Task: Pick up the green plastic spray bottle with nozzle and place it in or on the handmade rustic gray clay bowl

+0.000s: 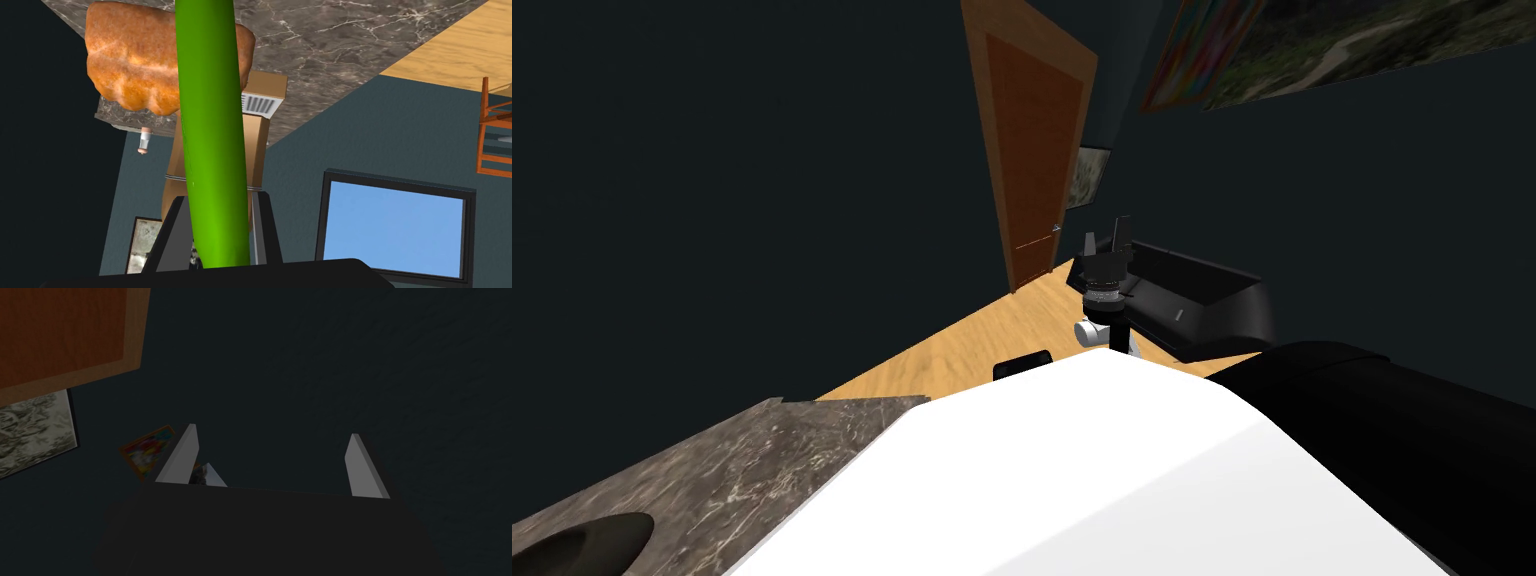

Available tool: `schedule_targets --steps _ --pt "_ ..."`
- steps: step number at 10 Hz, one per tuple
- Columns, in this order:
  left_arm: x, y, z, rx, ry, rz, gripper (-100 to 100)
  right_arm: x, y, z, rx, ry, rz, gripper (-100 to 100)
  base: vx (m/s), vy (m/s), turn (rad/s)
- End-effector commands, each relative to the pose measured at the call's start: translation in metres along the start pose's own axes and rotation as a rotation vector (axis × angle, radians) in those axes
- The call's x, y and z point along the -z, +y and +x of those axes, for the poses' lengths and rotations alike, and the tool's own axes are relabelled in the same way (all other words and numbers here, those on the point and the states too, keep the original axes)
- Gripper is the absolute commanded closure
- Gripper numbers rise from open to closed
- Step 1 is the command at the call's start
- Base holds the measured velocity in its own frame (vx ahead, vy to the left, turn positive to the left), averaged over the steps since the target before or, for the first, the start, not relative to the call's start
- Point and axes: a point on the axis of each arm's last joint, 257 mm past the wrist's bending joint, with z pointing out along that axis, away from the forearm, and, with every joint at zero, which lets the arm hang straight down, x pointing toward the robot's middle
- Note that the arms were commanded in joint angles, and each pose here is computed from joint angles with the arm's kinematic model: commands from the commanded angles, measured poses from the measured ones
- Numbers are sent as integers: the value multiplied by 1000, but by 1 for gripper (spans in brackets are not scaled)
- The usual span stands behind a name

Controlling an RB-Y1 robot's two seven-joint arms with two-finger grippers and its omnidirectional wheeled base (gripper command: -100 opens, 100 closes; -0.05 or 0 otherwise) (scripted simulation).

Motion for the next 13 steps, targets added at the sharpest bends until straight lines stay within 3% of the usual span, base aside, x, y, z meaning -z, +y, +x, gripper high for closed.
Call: schedule_targets --steps 1,7,8,9,13 --pt "3 0 2 -37 12 -18 100 0 0 0 0 0 0 0 145 -79 -44" --pt "9 9 12 -158 53 -79 100 0 0 0 0 0 0 0 85 -17 -42" --pt "8 7 11 -142 49 -70 100 0 0 0 0 0 0 0 29 1 -12" --pt "8 7 11 -145 50 -71 -100 0 0 0 0 0 0 0 6 0 -2" --pt "8 7 11 -145 50 -71 -100 0 0 0 0 0 0 0 0 0 0"
